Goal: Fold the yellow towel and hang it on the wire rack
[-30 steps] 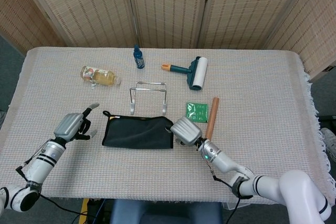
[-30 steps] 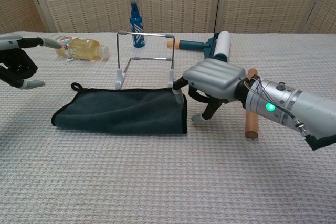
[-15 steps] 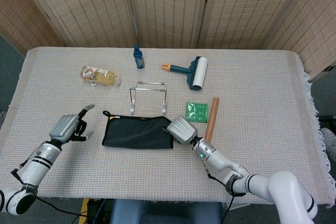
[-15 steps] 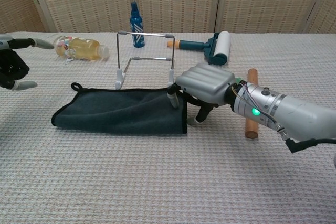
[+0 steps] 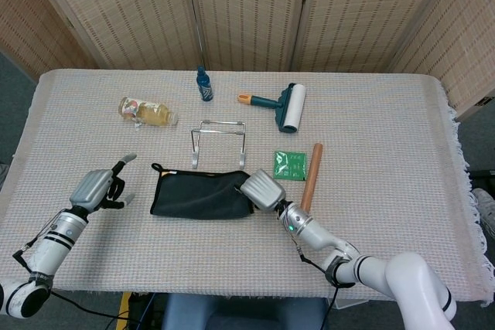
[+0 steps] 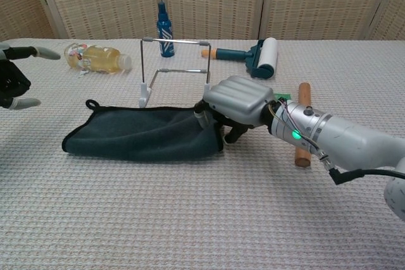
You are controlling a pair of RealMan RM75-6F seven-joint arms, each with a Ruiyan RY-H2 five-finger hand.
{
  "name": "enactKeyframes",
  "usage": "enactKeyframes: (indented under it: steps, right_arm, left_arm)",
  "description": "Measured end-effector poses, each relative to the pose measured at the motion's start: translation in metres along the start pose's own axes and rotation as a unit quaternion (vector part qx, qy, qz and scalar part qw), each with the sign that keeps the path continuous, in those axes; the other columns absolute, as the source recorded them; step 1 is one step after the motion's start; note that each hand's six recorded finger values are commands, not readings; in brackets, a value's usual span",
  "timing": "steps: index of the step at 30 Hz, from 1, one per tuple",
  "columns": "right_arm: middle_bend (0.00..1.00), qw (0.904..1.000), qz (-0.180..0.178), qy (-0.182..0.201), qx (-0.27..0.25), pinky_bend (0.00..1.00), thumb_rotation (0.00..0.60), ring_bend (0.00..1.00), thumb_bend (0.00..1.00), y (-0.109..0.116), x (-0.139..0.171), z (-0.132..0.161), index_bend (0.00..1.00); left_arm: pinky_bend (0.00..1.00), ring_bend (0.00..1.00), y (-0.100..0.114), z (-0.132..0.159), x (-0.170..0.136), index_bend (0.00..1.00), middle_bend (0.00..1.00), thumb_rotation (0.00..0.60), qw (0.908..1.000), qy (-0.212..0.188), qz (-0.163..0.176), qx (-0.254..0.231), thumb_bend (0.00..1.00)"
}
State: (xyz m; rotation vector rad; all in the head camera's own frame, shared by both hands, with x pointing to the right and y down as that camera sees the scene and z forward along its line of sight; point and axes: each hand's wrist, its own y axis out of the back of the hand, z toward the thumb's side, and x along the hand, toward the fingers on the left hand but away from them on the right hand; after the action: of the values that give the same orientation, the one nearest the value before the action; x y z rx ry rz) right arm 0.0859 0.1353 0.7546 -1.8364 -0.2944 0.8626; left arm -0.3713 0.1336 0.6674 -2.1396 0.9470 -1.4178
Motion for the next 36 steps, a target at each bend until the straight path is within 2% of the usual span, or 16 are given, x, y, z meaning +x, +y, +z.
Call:
enactKeyframes:
  steps: [6, 12, 19, 25, 31, 36]
  right_arm:
    - [0.89, 0.9999, -0.014, 0.001, -0.007, 1.00, 0.600, 0.98, 0.51, 0.007, 0.001, -0.001, 0.60]
    - [0.90, 0.9977, -0.060, -0.007, -0.032, 1.00, 0.600, 0.98, 0.56, 0.034, 0.004, -0.007, 0.66]
    - [0.91, 0.9889, -0.133, -0.019, -0.061, 1.00, 0.600, 0.99, 0.56, 0.093, 0.009, -0.019, 0.67]
    - [0.91, 0.9792, -0.191, -0.032, -0.060, 1.00, 0.600, 0.99, 0.57, 0.152, 0.013, -0.026, 0.68]
    - [0.91, 0.9718, -0.224, -0.065, -0.033, 1.00, 0.600, 0.99, 0.57, 0.197, 0.017, -0.036, 0.68]
    - [0.91, 0.9691, -0.226, -0.097, -0.018, 1.00, 0.600, 0.99, 0.57, 0.213, 0.012, -0.045, 0.68]
  left_arm:
    - [0.89, 0.76, 0.002, -0.002, -0.001, 0.03, 0.85, 0.600, 1.0000, 0.001, 0.004, -0.001, 0.37]
    - [0.89, 0.75, 0.009, -0.005, -0.007, 0.03, 0.84, 0.600, 0.9996, 0.000, 0.021, 0.020, 0.37]
    - [0.89, 0.75, 0.015, -0.008, -0.018, 0.04, 0.84, 0.600, 0.9980, 0.000, 0.044, 0.045, 0.37]
    - [0.88, 0.74, 0.012, -0.010, -0.025, 0.04, 0.83, 0.600, 0.9974, 0.003, 0.044, 0.056, 0.37]
    - [0.88, 0.74, 0.009, -0.010, -0.028, 0.04, 0.83, 0.600, 0.9975, 0.002, 0.039, 0.059, 0.37]
    - [0.88, 0.73, 0.008, -0.011, -0.031, 0.04, 0.83, 0.600, 0.9976, 0.004, 0.037, 0.058, 0.37]
